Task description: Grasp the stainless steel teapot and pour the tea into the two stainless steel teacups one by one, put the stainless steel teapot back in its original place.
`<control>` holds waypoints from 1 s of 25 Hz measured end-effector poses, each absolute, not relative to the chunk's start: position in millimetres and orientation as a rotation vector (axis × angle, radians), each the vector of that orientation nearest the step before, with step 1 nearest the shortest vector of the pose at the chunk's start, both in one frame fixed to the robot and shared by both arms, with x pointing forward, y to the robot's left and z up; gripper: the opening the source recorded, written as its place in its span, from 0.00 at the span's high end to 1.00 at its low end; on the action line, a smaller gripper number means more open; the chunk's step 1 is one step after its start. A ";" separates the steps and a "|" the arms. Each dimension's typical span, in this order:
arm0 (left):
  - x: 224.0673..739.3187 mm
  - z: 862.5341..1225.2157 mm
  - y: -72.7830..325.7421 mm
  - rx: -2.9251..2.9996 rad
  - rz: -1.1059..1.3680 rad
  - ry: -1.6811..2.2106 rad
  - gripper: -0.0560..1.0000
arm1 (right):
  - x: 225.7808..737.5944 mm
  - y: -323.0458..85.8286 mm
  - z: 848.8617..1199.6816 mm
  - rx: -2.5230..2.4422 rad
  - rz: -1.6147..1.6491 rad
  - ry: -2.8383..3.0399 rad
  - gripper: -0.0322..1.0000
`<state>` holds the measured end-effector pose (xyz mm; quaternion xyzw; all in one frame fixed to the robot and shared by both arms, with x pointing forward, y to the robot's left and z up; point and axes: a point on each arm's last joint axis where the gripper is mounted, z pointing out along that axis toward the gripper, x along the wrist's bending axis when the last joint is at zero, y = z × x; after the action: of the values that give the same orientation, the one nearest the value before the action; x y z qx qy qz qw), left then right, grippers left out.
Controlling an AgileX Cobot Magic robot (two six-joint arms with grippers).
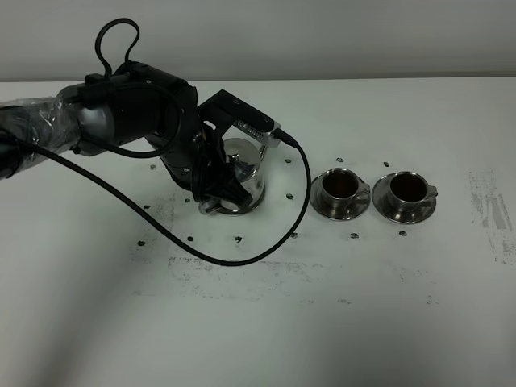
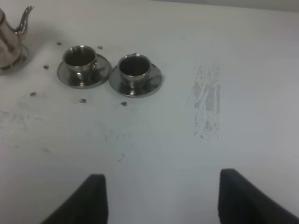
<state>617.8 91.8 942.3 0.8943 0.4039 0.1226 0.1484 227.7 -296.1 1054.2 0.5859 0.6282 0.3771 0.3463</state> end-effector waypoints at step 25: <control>620.2 940.4 90.9 2.536 0.347 1.175 0.77 | 227.7 -296.1 1054.2 1.520 0.978 1.630 0.49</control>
<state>620.2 90.9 940.4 0.8884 0.4119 0.1217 0.1619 227.7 -296.1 1054.2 0.5859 0.6282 0.3771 0.3463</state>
